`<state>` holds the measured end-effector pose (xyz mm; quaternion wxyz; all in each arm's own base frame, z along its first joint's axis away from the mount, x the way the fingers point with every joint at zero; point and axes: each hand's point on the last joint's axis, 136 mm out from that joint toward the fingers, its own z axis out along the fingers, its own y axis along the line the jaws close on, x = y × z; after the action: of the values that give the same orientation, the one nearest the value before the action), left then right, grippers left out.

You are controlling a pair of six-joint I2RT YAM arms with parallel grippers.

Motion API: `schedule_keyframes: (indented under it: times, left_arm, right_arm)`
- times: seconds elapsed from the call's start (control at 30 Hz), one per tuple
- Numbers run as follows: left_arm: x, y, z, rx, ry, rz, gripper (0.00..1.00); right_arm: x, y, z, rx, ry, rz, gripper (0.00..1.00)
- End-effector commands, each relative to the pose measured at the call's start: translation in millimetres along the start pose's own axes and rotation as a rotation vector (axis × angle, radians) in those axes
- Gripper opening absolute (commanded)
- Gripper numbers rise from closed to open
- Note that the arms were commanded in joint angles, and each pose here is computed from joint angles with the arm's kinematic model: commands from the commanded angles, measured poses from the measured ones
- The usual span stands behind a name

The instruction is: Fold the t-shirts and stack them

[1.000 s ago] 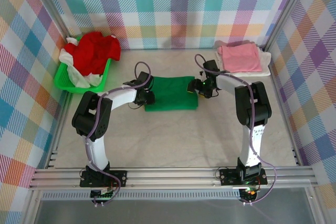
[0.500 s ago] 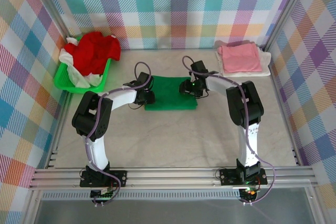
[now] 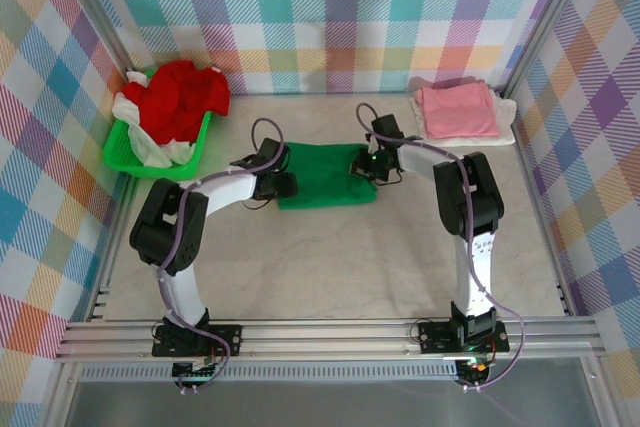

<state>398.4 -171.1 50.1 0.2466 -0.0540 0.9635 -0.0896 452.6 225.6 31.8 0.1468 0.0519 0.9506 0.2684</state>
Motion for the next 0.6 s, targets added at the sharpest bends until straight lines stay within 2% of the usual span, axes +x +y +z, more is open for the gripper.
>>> schedule_keyframes:
  times: [0.0, 0.03, 0.2, 0.4, 0.57]
  left_arm:
    - [-32.7, -22.5, -53.1, 0.106, -0.153, -0.006, 0.78]
    - [-36.8, -28.9, -64.7, 0.126, -0.179, 0.01, 0.82]
    - [-43.2, -49.8, -98.2, 0.167, -0.231, 0.097, 0.85]
    - [-29.9, -47.3, -91.4, 0.143, -0.185, 0.136, 0.85]
    - [-21.6, -41.1, -86.3, 0.126, -0.169, 0.133, 0.85]
  right_arm:
    - [-36.2, -11.3, -34.7, 0.007, -0.049, -0.094, 0.0]
    - [-44.7, -15.0, -44.1, 0.026, -0.048, -0.126, 0.0]
    - [-98.2, -36.4, -92.1, 0.21, -0.084, -0.321, 0.0]
    - [-176.2, -76.9, -153.4, 0.395, -0.169, -0.463, 0.0]
    - [-216.1, -89.8, -178.5, 0.386, -0.252, -0.561, 0.0]
